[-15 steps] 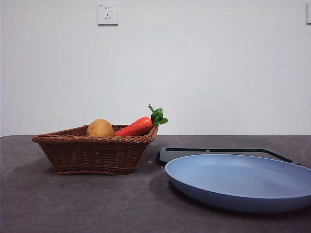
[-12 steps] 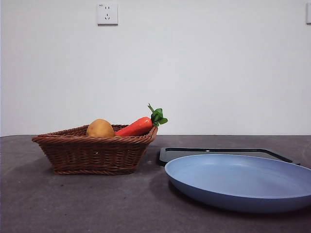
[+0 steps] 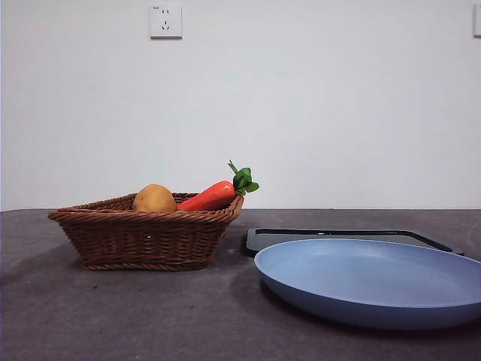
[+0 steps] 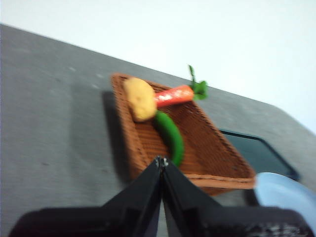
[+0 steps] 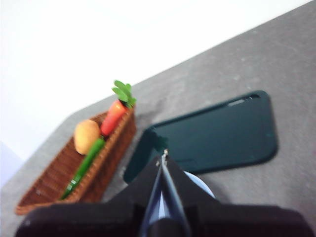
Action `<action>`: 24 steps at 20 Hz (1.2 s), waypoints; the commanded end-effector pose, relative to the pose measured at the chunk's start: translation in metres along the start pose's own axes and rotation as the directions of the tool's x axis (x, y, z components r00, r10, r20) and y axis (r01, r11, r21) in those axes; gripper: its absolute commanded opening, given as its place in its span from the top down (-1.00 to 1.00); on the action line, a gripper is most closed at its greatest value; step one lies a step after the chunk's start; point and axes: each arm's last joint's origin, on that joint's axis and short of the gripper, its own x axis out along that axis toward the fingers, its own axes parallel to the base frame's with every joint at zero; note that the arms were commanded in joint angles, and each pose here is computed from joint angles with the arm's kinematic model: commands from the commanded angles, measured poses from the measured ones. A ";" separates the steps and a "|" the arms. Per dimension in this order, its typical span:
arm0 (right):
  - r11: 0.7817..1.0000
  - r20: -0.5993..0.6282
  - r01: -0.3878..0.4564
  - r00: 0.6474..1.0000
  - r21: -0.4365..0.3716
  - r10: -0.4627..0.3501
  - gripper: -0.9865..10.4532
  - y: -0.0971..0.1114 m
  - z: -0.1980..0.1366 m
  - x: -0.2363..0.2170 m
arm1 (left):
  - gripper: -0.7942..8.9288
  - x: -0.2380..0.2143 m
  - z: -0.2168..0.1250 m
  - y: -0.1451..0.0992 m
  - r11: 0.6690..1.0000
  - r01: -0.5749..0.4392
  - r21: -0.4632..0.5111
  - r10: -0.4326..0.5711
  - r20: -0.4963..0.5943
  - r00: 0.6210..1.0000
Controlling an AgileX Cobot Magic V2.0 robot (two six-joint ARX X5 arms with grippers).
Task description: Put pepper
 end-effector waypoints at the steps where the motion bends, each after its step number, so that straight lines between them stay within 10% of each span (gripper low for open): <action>1: 0.999 0.056 -0.035 0.998 0.012 0.034 0.82 0.013 0.021 -0.005 | 0.82 -0.005 0.021 -0.012 0.998 0.057 -0.006 -0.057 0.038 0.998; 14: 0.984 -0.229 -0.068 0.973 -0.162 0.029 0.82 0.055 0.102 0.003 | 0.82 0.006 0.095 -0.044 0.975 0.221 0.004 -0.218 -0.163 0.962; 24: 0.940 -0.580 -0.147 0.812 -0.309 -0.064 0.82 0.077 0.146 0.022 | 0.82 0.022 0.132 -0.059 0.945 0.318 0.076 -0.254 -0.445 0.859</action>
